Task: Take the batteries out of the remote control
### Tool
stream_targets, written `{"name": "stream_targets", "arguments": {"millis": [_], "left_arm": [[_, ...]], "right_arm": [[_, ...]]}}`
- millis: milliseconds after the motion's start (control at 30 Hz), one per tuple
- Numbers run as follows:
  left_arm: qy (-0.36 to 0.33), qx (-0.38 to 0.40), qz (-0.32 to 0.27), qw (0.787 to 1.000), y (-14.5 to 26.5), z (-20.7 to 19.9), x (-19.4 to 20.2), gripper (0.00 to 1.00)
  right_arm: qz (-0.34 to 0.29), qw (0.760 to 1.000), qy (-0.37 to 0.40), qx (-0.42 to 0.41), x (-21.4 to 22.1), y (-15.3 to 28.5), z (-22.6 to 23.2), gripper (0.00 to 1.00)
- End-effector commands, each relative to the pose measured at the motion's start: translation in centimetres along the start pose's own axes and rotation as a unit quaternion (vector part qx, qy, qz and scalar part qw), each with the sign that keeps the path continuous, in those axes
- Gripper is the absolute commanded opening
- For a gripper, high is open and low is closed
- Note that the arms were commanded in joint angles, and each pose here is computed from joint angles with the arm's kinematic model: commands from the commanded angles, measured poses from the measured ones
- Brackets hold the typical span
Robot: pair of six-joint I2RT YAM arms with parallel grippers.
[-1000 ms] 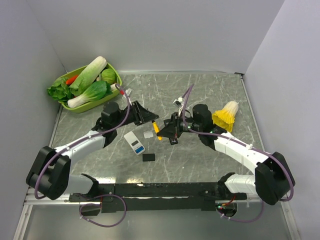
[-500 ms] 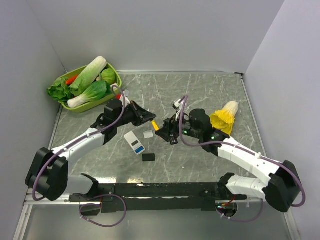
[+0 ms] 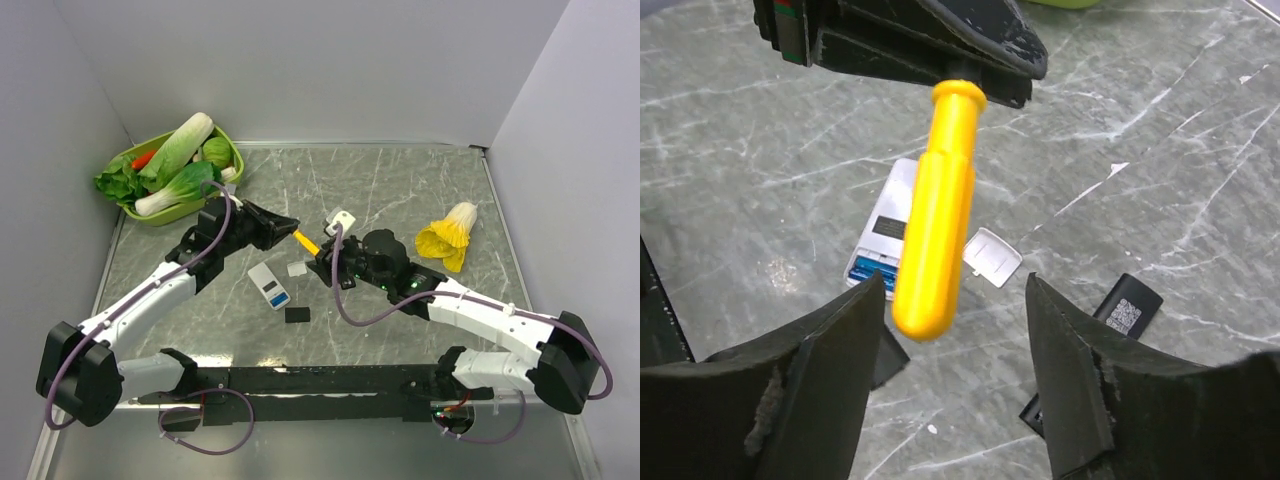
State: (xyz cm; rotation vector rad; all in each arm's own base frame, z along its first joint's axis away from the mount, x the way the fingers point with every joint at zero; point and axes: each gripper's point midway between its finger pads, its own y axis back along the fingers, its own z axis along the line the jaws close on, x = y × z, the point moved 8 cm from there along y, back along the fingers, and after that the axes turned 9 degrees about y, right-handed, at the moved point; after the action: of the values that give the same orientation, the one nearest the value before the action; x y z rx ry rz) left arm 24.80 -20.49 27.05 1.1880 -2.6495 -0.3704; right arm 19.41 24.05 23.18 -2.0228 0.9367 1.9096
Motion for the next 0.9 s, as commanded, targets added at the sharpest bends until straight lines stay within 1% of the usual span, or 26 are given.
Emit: {"name": "stream_targets", "arguments": {"millis": [0, 233, 333, 500, 567, 600, 633, 700, 733, 767, 800, 833, 867], "left_arm": [[0.047, -0.001, -0.007, 0.999, 0.4, -0.3, 0.1, 0.01], [0.04, -0.01, -0.001, 0.999, 0.1, 0.1, 0.2, 0.01], [0.039, -0.01, -0.008, 0.999, 0.2, 0.2, 0.1, 0.01], [0.039, -0.022, -0.022, 0.999, 0.5, 0.9, 0.0, 0.01], [0.041, -0.023, -0.025, 0.999, 0.5, 0.9, -0.1, 0.01], [0.04, -0.026, -0.026, 0.999, 0.5, 1.0, -0.1, 0.01], [0.039, -0.026, -0.027, 0.999, 0.5, 1.0, -0.2, 0.01], [0.036, -0.029, -0.029, 0.998, 0.5, 1.1, -0.2, 0.01], [0.035, -0.029, -0.03, 0.999, 0.5, 1.2, -0.2, 0.01], [0.033, -0.03, -0.03, 0.999, 0.5, 1.2, -0.2, 0.01], [0.028, -0.029, -0.029, 0.999, 0.5, 1.2, -0.2, 0.01], [0.023, -0.029, -0.022, 0.999, 0.4, 1.3, -0.1, 0.04], [0.013, -0.026, -0.018, 0.999, 0.5, 1.2, -0.1, 0.28]], "right_arm": [[-0.033, 0.999, 0.029, 0.014, -2.8, -0.9, -0.1, 0.62], [-0.032, 0.999, 0.03, 0.018, -3.3, -1.8, 0.4, 0.54], [-0.027, 0.999, 0.032, 0.026, -3.3, -2.2, 0.5, 0.49], [-0.021, 0.999, 0.03, 0.034, -3.4, -2.7, 0.4, 0.49], [-0.022, 0.999, 0.03, 0.034, -3.6, -2.8, 0.5, 0.46], [-0.022, 0.999, 0.03, 0.037, -3.6, -2.8, 0.4, 0.43], [-0.022, 0.998, 0.032, 0.039, -3.7, -2.8, 0.4, 0.34], [-0.024, 0.998, 0.034, 0.045, -3.8, -2.8, 0.4, 0.23], [-0.024, 0.998, 0.036, 0.047, -3.8, -2.8, 0.3, 0.1], [-0.026, 0.998, 0.038, 0.047, -3.9, -2.7, 0.3, 0.03], [-0.027, 0.998, 0.039, 0.048, -3.8, -2.7, 0.3, 0.0], [-0.027, 0.998, 0.037, 0.05, -3.7, -2.6, 0.3, 0.0], [-0.03, 0.998, 0.034, 0.053, -3.8, -2.4, 0.2, 0.0]]}}
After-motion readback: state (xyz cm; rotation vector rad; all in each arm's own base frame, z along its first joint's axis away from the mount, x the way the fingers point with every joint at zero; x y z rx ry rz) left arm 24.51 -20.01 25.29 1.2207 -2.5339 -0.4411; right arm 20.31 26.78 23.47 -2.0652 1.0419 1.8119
